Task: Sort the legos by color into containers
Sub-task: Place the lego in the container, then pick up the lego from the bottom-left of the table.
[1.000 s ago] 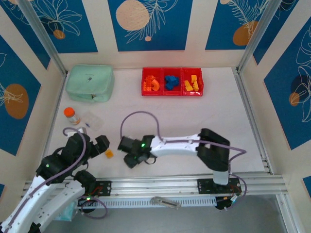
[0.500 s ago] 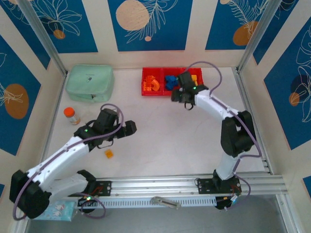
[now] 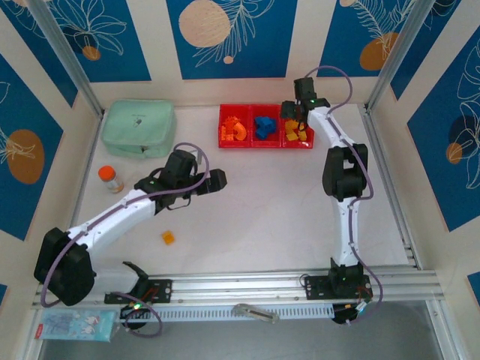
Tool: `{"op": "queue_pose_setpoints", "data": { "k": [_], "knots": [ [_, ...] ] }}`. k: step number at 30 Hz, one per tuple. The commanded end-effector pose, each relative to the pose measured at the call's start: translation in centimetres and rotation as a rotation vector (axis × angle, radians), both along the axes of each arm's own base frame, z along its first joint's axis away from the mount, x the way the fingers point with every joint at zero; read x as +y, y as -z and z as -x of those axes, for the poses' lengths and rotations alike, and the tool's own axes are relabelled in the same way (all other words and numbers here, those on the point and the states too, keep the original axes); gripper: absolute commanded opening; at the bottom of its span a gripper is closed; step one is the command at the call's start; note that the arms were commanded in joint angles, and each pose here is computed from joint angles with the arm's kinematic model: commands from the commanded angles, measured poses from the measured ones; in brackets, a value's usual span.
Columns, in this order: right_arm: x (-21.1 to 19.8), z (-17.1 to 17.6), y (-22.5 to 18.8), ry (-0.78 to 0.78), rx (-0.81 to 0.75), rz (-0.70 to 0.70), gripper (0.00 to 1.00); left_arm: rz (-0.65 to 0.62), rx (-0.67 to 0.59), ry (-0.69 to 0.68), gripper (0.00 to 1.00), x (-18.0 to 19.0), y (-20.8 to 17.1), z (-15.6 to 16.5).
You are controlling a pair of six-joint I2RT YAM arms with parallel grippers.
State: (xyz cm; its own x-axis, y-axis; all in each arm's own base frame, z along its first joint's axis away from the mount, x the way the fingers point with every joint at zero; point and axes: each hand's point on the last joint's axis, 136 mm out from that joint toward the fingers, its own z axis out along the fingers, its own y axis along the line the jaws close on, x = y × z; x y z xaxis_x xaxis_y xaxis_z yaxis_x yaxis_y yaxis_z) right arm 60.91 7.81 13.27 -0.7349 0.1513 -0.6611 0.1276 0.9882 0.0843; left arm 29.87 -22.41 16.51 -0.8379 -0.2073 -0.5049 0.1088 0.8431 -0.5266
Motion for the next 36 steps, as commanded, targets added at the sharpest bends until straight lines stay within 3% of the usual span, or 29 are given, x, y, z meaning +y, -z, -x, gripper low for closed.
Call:
{"op": "queue_pose_setpoints", "data": {
  "k": [1, 5, 8, 18, 21, 28, 36],
  "knots": [
    [1.3, 1.0, -2.8, -0.050, -0.007, -0.002, 0.88, 0.025, -0.049, 0.021, 0.99, -0.1, -2.1, -0.2],
    [4.6, 4.8, -4.7, -0.130, -0.010, -0.032, 0.89, 0.006, -0.029, -0.009, 0.99, 1.7, -2.1, 1.6],
    [8.7, 10.0, -4.4, -0.228, 0.011, -0.081, 0.89, -0.038, 0.002, -0.063, 0.99, 4.3, -1.7, 3.8],
    [25.1, 29.9, 1.0, -0.693, 0.231, -0.142, 0.90, -0.116, 0.035, -0.248, 0.99, 12.8, -2.3, 11.5],
    [29.4, 34.1, 2.0, -0.793, 0.266, -0.128, 0.89, -0.119, 0.029, -0.296, 0.99, 14.4, -2.8, 12.9],
    [37.3, 41.1, 3.7, -0.943, 0.351, -0.195, 0.83, -0.115, 0.026, -0.395, 0.99, 17.6, -3.3, 15.8],
    [43.1, 44.0, 5.8, -0.995, 0.388, -0.194, 0.76, -0.112, 0.009, -0.504, 0.99, 20.4, -3.8, 17.7]
  ]
}}
